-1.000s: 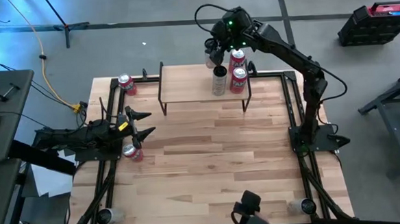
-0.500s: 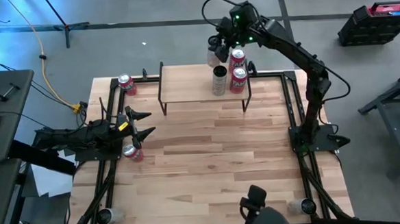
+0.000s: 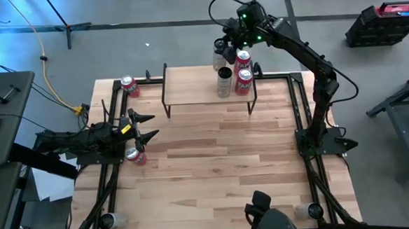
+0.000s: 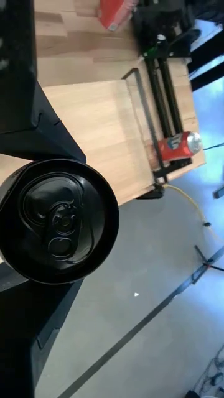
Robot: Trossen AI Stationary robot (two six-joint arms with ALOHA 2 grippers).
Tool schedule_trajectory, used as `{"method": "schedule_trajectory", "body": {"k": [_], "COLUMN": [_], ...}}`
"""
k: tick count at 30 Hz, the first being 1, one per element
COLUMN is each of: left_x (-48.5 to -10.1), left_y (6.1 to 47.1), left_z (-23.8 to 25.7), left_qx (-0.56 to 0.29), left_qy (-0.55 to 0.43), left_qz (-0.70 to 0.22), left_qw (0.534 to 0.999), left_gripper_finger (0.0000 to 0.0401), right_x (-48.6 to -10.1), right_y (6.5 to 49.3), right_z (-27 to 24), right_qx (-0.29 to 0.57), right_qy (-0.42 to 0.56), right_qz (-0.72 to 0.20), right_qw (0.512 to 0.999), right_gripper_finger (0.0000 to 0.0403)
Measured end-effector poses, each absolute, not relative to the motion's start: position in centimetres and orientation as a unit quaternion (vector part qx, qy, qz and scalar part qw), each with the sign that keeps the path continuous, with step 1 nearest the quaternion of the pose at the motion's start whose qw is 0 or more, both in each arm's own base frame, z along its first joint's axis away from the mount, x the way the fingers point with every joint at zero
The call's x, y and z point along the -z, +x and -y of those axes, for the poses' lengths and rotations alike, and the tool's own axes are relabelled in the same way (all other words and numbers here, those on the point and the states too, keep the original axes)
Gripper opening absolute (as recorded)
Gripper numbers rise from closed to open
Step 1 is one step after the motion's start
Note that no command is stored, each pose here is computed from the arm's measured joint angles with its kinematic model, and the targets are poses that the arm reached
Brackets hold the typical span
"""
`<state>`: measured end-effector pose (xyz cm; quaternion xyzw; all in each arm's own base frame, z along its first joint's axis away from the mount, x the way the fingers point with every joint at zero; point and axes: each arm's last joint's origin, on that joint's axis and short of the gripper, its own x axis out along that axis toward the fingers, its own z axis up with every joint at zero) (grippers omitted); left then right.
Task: Place canned beverage on shelf
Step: Adjust the top white soda can on the shelf
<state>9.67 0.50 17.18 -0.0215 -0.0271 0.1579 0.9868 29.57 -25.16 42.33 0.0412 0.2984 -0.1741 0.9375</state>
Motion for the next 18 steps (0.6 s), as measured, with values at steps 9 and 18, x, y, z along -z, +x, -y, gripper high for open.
{"method": "schedule_trajectory", "body": {"k": [9,18], "left_x": [-17.2,-17.2], "left_y": [9.7,9.7], "left_z": [-0.5,-0.5], "left_qx": [-0.158,-0.158], "left_qy": [-0.022,-0.021], "left_qz": [0.027,0.027], "left_qw": [0.987,0.987], "left_gripper_finger": [0.0314,0.0314], "right_x": [-42.3,-39.1], "right_y": [30.0,31.2], "right_z": [25.5,26.2], "right_qx": [0.185,0.184], "right_qy": [0.026,0.031], "right_qz": [-0.285,-0.285], "right_qw": [0.94,0.94], "right_gripper_finger": [0.0248,0.0248]}}
